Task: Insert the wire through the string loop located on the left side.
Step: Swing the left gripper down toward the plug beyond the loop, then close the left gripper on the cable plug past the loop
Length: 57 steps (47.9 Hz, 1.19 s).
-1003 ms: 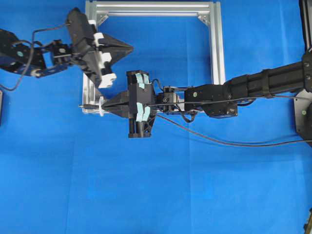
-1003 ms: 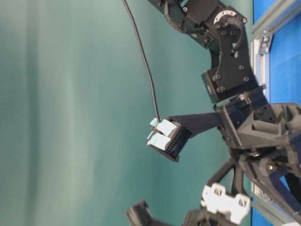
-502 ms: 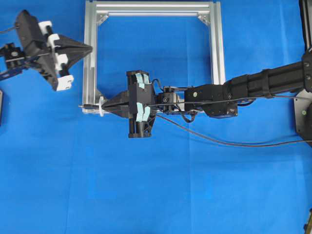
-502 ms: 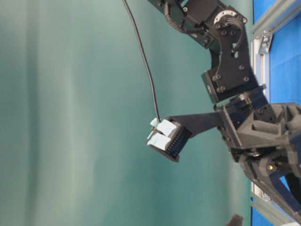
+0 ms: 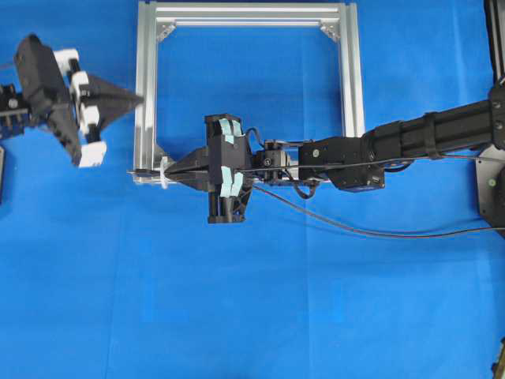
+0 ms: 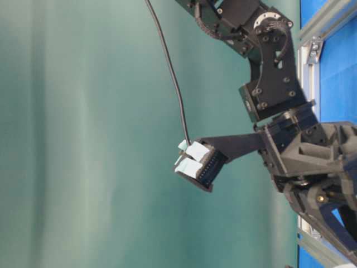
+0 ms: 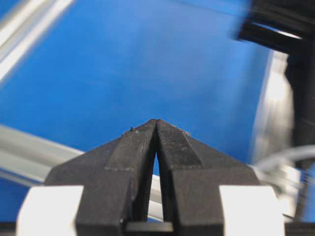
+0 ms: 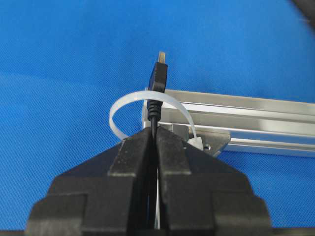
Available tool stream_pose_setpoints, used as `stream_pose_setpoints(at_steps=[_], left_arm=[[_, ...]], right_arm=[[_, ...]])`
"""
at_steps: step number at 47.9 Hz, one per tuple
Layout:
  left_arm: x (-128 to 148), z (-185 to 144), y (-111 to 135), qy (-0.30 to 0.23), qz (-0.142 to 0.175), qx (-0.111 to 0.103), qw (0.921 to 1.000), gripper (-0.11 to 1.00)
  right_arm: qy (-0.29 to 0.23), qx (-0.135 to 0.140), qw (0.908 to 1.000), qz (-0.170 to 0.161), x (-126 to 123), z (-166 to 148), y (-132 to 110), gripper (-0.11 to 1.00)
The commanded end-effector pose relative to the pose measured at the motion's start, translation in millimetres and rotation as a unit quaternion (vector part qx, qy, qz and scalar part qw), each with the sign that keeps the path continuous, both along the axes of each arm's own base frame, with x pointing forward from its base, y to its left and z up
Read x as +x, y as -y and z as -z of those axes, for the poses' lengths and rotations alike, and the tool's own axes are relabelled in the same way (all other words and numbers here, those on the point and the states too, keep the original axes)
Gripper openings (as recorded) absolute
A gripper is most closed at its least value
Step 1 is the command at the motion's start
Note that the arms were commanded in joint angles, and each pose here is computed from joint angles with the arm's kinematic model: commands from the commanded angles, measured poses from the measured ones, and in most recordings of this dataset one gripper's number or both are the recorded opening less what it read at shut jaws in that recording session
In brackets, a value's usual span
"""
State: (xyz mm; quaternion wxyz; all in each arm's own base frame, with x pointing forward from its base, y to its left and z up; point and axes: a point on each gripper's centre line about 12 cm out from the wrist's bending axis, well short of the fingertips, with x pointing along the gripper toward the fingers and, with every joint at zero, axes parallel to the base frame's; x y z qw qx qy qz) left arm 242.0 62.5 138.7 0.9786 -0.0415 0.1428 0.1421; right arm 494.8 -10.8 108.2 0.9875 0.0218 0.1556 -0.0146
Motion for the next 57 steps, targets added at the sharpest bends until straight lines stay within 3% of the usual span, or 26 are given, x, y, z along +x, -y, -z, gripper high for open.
stream_pose_setpoints(at_steps=[1, 10, 16, 43, 48, 57], left_arm=[[1, -7, 16, 0.016, 0.032, 0.0, 0.9994, 0.0], [-1, -11, 56, 0.025, 0.113, -0.001, 0.9933, 0.0], [-1, -12, 73, 0.026, 0.147, -0.001, 0.9887, 0.0], [-1, -9, 72, 0.014, 0.148, 0.004, 0.9888, 0.02], [0, -9, 73, 0.015, 0.148, 0.0, 0.9889, 0.19], [0, -11, 72, 0.018, 0.147, 0.0, 0.9889, 0.76]], right_arm=[[0.022, 0.001, 0.9997, 0.002, 5, -17, 1, -0.01], [0.024, 0.001, 0.9997, 0.002, 5, -17, 1, -0.01], [0.024, 0.001, 0.9997, 0.002, 5, -17, 1, -0.01], [0.022, 0.001, 0.9997, 0.003, 4, -16, 2, -0.01], [0.023, 0.001, 0.9997, 0.002, 4, -17, 1, -0.01], [0.021, 0.001, 0.9998, 0.002, 4, -16, 2, -0.01]])
